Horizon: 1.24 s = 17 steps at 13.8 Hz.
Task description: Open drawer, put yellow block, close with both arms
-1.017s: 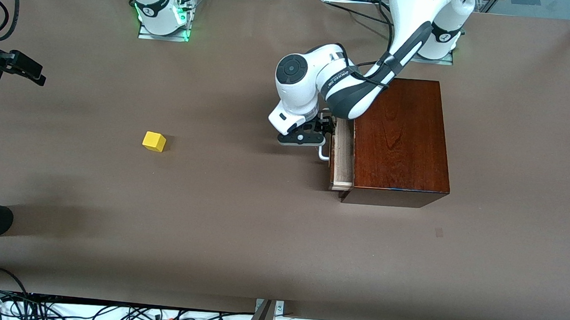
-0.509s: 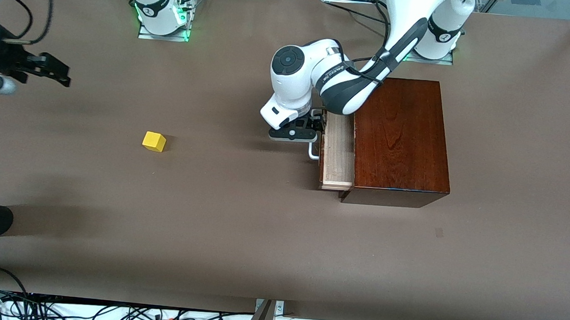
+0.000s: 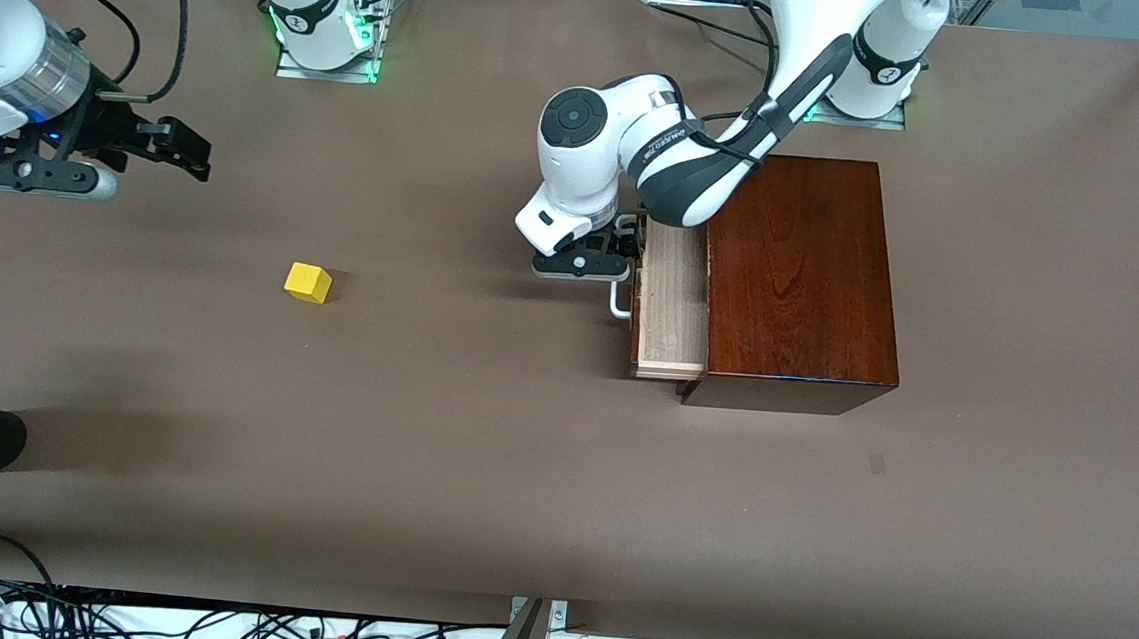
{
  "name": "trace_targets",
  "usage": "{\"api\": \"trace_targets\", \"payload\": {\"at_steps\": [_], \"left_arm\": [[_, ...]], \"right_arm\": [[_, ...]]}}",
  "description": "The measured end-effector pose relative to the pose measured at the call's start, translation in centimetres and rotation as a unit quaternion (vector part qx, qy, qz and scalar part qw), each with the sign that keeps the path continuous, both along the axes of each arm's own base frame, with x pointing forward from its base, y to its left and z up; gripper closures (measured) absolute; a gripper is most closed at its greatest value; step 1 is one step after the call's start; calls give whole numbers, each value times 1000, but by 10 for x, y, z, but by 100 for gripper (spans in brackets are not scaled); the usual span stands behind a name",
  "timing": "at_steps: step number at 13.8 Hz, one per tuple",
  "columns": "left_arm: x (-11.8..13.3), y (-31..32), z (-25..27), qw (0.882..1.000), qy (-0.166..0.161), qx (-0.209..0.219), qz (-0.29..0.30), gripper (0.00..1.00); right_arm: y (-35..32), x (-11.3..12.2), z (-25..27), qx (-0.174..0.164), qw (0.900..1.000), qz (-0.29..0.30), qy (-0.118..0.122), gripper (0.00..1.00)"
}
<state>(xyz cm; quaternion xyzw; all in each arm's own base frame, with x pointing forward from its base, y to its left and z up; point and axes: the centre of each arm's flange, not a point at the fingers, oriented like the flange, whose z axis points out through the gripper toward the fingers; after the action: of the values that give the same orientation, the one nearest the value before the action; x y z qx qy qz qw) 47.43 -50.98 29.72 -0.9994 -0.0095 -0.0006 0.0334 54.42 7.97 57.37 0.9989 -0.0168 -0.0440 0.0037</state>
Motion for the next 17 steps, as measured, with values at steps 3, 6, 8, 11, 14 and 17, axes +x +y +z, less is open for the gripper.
{"api": "trace_targets", "payload": {"at_steps": [3,6,8,11,14,17], "left_arm": [[-1,-1,0,1000,0,0,-1,0],[0,-2,6,1000,0,2,0,0],[4,-3,27,1000,6,12,6,0],[12,5,78,998,22,50,23,0],[19,25,130,996,32,77,17,0],[50,88,196,997,45,58,-2,0]], "right_arm": [[0,3,-15,1,1000,-2,2,0],[0,5,-28,0,1000,-3,8,0],[-1,7,-33,1,1000,-4,7,0],[-1,9,-43,2,1000,-5,2,0],[-1,11,-78,3,1000,-6,-5,0],[-4,8,-132,5,1000,-9,-16,0]]}}
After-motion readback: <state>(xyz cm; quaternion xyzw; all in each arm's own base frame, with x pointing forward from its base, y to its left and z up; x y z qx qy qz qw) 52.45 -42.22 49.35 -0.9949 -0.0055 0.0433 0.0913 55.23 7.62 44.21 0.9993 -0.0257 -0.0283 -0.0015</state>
